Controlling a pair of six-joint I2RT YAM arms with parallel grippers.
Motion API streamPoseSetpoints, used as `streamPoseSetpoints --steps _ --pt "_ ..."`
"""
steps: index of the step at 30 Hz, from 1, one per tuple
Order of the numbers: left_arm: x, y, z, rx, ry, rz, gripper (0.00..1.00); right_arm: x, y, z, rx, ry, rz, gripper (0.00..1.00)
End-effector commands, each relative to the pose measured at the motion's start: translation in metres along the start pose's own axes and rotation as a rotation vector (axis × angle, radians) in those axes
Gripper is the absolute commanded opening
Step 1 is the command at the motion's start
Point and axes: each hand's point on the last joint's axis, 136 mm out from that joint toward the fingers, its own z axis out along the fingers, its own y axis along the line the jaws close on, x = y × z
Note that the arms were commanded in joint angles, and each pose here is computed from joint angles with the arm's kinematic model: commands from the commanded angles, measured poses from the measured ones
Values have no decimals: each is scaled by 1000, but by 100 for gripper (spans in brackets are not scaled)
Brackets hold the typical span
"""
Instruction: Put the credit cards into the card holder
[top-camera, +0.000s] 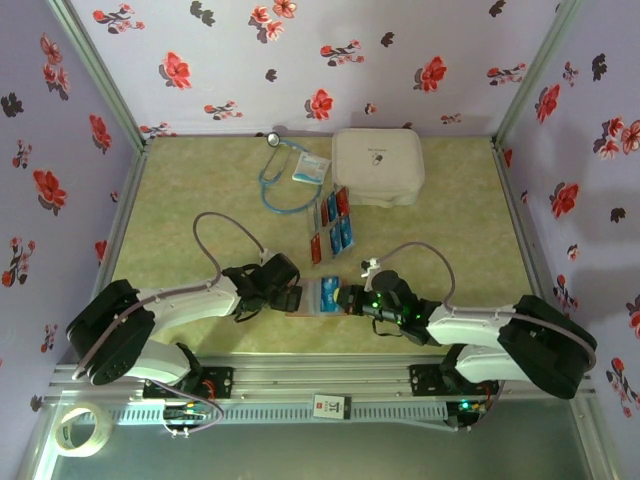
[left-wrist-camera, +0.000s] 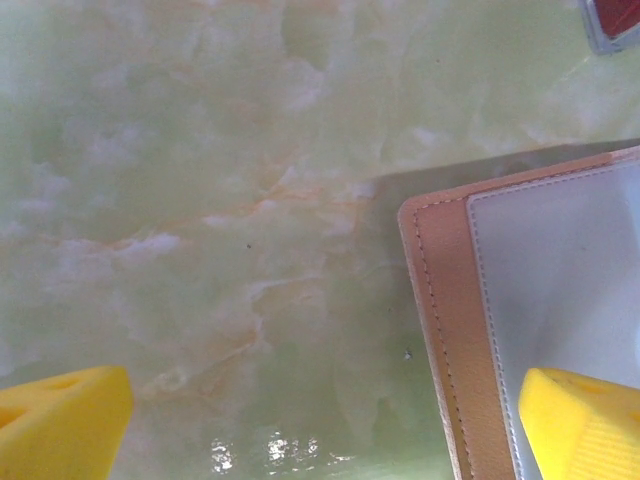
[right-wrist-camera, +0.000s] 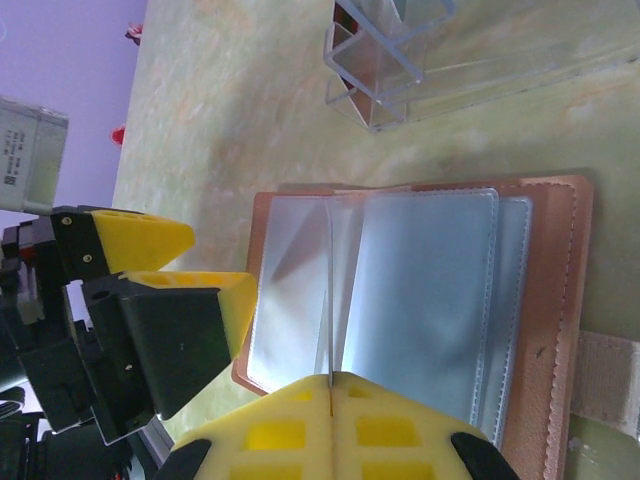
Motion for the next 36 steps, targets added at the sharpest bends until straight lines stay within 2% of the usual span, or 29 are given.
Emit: streamPoseSetpoints --steps 1,36 --pt "4 6 3 -36 -7 -2 100 -8 17 5 -51 -27 4 0" --pt "24 20 11 -99 46 5 100 -8 15 28 -74 -37 40 0"
